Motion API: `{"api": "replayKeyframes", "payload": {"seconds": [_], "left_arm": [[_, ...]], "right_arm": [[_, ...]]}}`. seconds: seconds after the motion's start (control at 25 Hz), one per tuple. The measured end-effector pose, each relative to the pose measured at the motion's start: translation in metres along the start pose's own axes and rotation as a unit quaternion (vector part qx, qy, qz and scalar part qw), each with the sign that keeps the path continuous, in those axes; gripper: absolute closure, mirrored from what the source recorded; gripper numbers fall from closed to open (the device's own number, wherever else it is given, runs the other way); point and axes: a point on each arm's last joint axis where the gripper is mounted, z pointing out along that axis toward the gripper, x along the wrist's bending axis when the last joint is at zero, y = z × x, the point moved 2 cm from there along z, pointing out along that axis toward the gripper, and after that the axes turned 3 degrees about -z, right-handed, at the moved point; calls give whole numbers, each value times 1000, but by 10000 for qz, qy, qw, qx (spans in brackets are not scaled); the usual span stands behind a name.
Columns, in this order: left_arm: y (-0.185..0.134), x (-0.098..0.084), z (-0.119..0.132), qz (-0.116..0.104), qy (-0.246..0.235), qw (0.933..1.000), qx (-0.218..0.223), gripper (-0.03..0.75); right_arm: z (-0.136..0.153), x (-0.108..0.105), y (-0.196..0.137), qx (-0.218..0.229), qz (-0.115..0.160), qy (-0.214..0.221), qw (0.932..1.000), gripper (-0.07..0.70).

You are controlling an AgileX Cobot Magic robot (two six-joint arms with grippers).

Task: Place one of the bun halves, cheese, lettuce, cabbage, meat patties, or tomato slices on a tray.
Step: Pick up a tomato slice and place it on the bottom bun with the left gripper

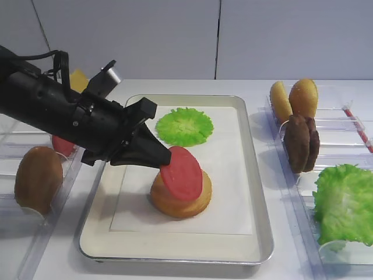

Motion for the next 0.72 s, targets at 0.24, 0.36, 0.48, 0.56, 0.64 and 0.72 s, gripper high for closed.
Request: {"api": "replayKeyframes", "payload": {"seconds": [0.24, 0.36, 0.48, 0.56, 0.64, 0.72], "left_arm": [[0, 2, 0, 88, 90, 9999, 0, 647], [1, 4, 0, 123, 171, 9998, -40, 648], [2, 4, 0, 128, 199, 9997, -71, 648], [2, 5, 0, 131, 212, 9997, -84, 648], [2, 5, 0, 136, 222, 9996, -88, 648], [2, 5, 0, 138, 224, 9996, -86, 648]], "right_arm": [[0, 0, 0, 0, 0, 0, 10000, 104], [0, 0, 0, 0, 0, 0, 10000, 103], [0, 0, 0, 0, 0, 0, 10000, 103], [0, 0, 0, 0, 0, 0, 10000, 104], [0, 0, 0, 0, 0, 0, 10000, 103], [0, 0, 0, 0, 0, 0, 10000, 103]]}}
